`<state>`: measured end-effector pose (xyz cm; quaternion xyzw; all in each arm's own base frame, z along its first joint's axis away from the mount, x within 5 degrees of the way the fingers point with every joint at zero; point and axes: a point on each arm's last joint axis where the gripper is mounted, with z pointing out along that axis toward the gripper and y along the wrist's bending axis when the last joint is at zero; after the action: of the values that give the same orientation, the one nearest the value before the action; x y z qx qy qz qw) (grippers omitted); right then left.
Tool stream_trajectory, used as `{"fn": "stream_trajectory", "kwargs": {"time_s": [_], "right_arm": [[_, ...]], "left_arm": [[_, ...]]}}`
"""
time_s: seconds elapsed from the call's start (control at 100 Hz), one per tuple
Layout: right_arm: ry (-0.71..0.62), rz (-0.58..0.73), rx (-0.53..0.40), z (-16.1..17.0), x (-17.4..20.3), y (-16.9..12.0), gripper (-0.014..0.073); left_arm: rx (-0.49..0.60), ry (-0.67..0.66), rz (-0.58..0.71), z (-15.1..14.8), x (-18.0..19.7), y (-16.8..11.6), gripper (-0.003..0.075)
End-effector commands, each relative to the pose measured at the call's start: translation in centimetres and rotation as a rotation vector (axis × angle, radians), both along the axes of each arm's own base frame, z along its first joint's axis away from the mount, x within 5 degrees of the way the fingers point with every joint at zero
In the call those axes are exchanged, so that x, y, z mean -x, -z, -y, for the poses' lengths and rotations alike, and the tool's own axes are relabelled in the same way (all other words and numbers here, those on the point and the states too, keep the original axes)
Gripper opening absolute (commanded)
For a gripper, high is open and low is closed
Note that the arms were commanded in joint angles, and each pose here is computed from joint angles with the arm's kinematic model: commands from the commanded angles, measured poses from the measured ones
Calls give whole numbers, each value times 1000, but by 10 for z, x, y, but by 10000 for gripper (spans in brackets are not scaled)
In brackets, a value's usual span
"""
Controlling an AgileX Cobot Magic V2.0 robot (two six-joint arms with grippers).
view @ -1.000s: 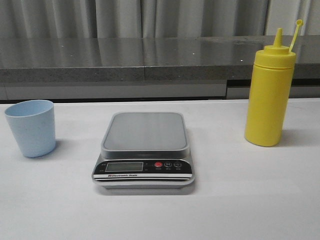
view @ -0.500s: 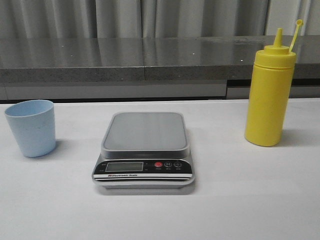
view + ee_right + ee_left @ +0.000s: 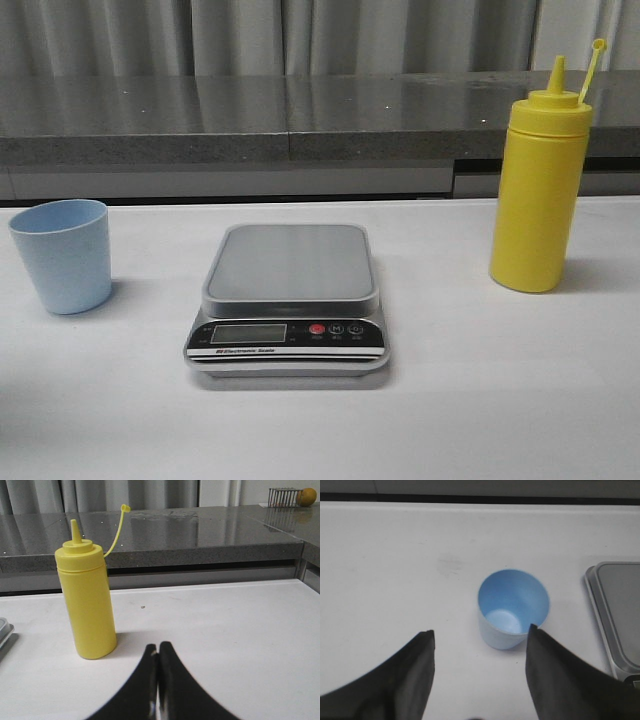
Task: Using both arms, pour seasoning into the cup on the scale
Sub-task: 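Lower the left gripper onto the light blue cup and grasp it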
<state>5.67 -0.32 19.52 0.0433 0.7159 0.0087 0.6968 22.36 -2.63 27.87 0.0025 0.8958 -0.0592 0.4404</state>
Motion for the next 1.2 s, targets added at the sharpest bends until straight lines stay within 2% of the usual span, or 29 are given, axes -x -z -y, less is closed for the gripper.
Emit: {"fn": "stream_trajectory", "kwargs": {"time_s": [0.0,0.2,0.42,0.77,1.19], "right_arm": [[-5,112,14,-1,3,-14,-67],[-5,112,14,-1,3,-14,-67],[-5,112,14,-1,3,-14,-67],[-5,112,14,-1,3,-14,-67],[-5,112,14,-1,3,-14,-67]], "left_arm": [[16,19,65,8,-18,-20,410],[3,38,-113,17,-54,-20,410],[-15,48,-278,23,-95,-4,410],[-32,50,-382,29,-139,28,409],[-41,36,-470,26,-154,62,408]]}}
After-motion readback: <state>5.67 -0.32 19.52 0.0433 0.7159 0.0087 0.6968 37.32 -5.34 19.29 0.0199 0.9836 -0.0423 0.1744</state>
